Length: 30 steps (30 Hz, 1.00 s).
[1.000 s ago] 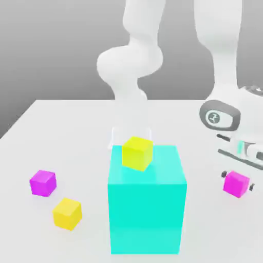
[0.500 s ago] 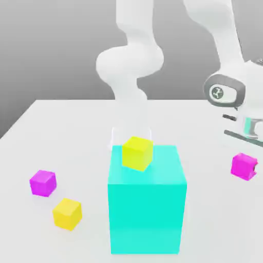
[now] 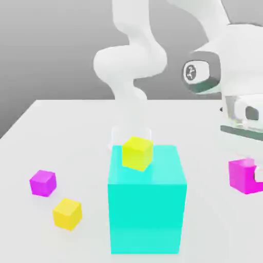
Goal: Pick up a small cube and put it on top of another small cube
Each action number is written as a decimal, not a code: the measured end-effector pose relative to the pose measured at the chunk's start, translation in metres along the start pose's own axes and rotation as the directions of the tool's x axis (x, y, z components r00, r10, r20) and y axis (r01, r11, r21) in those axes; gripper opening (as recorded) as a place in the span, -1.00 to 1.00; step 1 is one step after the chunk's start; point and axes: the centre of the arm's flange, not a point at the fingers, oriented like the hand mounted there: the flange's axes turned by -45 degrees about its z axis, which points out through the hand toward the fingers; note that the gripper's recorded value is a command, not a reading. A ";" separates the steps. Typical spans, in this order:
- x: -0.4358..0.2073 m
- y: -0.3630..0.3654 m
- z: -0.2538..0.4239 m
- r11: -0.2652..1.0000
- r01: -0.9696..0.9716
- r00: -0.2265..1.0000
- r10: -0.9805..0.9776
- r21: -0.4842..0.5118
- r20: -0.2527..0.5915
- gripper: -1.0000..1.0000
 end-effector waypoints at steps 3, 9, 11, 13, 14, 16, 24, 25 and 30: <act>-0.046 0.020 -0.013 0.995 -0.084 0.995 0.086 -0.049 0.042 -1.00; -0.191 0.015 -0.034 0.968 -0.240 0.953 0.248 -0.068 0.175 -1.00; -0.239 0.000 -0.043 0.954 -0.293 0.929 0.301 -0.066 0.216 -1.00; -0.287 -0.023 -0.050 0.938 -0.343 0.905 0.343 -0.046 0.254 -1.00; -0.309 -0.037 -0.052 0.931 -0.365 0.894 0.359 -0.030 0.269 -1.00; -0.340 -0.064 -0.055 0.917 -0.398 0.879 0.381 0.002 0.288 -1.00; -0.417 -0.175 -0.061 0.853 -0.505 0.840 0.451 0.130 0.304 -1.00; -0.424 -0.189 -0.062 0.844 -0.517 0.836 0.460 0.146 0.300 -1.00; -0.430 -0.251 -0.050 0.814 -0.524 0.848 0.470 0.252 0.245 -1.00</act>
